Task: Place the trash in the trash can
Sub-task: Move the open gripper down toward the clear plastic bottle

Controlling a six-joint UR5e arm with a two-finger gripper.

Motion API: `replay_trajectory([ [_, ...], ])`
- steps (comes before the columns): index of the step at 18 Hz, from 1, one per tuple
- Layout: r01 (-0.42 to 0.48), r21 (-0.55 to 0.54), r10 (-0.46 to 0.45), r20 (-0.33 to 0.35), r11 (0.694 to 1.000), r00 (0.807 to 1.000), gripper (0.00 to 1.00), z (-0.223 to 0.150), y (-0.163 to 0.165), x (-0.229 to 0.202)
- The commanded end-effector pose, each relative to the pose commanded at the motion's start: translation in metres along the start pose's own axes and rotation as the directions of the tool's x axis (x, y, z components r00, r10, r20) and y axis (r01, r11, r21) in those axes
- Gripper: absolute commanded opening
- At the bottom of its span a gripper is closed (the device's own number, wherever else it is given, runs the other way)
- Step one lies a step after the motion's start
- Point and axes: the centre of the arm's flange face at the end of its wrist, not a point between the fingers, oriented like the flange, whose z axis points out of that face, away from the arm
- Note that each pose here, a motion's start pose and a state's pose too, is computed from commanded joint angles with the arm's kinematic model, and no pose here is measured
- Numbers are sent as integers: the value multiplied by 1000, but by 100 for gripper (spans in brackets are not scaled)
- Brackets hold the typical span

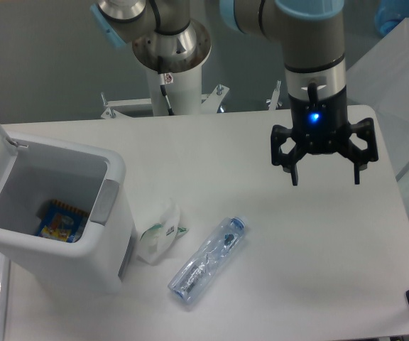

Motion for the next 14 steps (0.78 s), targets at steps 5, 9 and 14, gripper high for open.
replay_trajectory([
  [5, -17, -3, 17, -10, 1000, 1000, 100, 3, -2, 7],
  [9, -34, -22, 33, -47, 999, 998, 100, 32, -9, 20],
  [14, -34, -7, 34, -42, 999, 999, 100, 76, -11, 47],
])
